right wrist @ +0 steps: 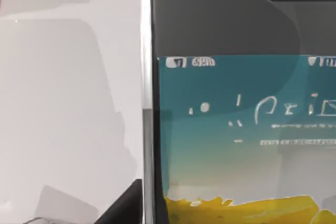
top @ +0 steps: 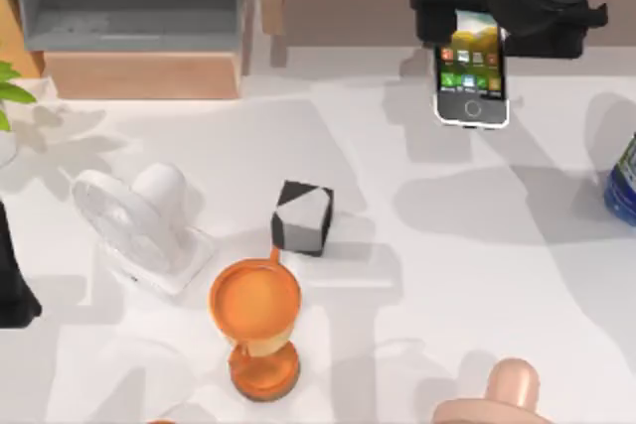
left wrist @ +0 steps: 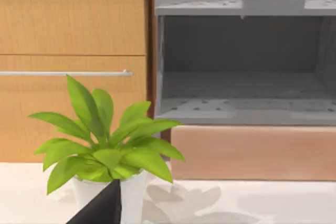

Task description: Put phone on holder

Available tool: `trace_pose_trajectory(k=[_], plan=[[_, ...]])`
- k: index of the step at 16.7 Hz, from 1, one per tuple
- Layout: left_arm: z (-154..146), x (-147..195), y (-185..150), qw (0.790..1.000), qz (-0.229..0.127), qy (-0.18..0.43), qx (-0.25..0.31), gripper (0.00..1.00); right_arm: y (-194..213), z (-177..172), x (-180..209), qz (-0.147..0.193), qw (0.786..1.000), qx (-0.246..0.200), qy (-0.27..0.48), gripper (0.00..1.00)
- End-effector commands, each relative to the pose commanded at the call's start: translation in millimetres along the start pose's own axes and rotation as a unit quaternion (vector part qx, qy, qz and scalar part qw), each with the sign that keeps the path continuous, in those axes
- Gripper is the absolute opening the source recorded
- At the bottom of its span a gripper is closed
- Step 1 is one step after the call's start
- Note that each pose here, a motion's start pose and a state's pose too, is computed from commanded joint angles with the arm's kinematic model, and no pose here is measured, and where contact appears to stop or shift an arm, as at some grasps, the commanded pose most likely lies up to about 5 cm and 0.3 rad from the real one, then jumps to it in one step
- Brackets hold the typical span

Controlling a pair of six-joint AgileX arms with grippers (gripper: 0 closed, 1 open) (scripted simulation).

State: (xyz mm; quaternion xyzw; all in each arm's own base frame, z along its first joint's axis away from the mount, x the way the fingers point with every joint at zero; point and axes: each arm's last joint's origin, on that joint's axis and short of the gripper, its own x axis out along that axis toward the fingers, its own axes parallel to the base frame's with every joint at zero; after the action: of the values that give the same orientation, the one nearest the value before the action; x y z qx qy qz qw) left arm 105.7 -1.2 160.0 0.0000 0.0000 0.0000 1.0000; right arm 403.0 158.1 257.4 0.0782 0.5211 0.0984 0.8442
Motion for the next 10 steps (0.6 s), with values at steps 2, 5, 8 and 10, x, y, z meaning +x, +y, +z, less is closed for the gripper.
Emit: trace_pose_trajectory(k=[2, 5, 8, 10], plan=[[0.0, 0.0, 0.0, 1.0, 0.0, 0.0, 0.0, 1.0, -27.0, 21.4, -34.2, 0.022, 0.997, -0.013, -0.071, 0.0], [0.0, 0.0, 0.0, 1.0, 0.0, 0.0, 0.0, 1.0, -84.0, 41.7, -77.0, 0.024, 0.985, -0.038, -0.164, 0.0], [0.0, 0.0, 0.0, 1.0, 0.0, 0.0, 0.0, 1.0, -152.7, 43.5, -107.7, -0.002, 0.971, -0.064, -0.229, 0.0], [0.0, 0.0, 0.0, 1.0, 0.0, 0.0, 0.0, 1.0, -200.0, 33.6, -122.0, -0.025, 0.963, -0.081, -0.255, 0.0]])
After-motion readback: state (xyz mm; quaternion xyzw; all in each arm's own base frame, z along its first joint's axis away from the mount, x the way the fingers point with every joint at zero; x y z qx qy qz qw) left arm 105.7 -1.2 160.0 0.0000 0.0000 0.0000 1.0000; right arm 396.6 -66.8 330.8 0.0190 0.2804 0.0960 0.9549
